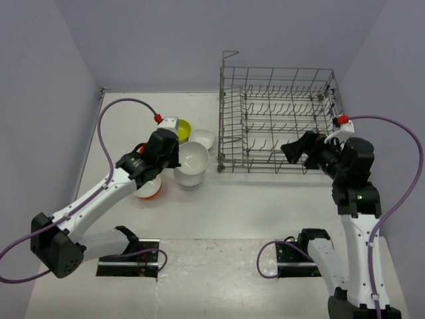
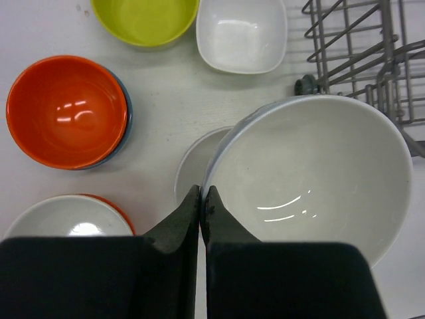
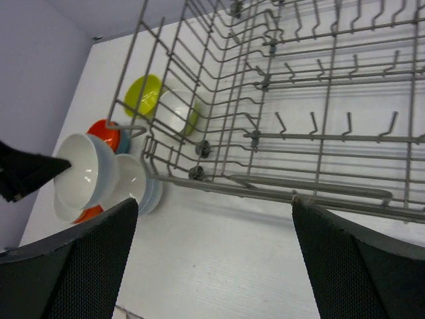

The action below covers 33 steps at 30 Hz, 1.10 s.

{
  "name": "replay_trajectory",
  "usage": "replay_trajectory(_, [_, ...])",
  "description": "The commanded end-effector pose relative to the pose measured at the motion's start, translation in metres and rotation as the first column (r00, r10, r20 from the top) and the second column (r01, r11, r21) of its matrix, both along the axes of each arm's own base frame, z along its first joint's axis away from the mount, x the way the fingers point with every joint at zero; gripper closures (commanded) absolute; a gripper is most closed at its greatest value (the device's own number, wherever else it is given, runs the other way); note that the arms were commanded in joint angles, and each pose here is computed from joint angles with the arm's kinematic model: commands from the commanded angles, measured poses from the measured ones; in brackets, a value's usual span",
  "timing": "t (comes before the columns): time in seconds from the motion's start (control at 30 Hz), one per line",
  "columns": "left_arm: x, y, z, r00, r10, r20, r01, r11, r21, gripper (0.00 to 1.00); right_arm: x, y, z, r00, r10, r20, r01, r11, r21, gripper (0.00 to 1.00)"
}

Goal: Load the bowls into the dish rack

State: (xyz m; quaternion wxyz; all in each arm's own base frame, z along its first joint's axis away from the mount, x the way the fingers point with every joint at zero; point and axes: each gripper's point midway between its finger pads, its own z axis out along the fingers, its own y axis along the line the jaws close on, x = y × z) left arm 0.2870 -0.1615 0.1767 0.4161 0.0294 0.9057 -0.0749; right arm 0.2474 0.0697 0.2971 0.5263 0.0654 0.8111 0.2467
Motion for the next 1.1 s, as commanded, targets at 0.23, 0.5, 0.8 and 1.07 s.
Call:
replay_trajectory(0.23, [0.001,-0.009,0.105,0.963,0.001,0.271,0.055,0.979,-0.198,1.0,-0.035,0.102,0.027,0.883,0.462,0.083,-0.462,0.887,-0.017,0.01])
replay_trajectory(0.5, [0.003,0.003,0.132,0.943,0.098,0.318,-0.016,0.968,-0.252,1.0,0.003,0.177,0.041,0.935,0.354,0.026,-0.347,0.926,-0.147,0.01])
replay_trajectory(0.8, [0.011,0.012,0.148,0.923,0.206,0.326,-0.11,0.951,-0.29,1.0,0.045,0.238,0.042,0.967,0.255,-0.011,-0.236,0.878,-0.417,0.01])
replay_trajectory(1.07, [0.018,0.015,0.161,0.903,0.263,0.34,-0.151,0.934,-0.324,1.0,0.078,0.255,0.019,0.989,0.143,-0.037,-0.141,0.833,-0.535,0.19])
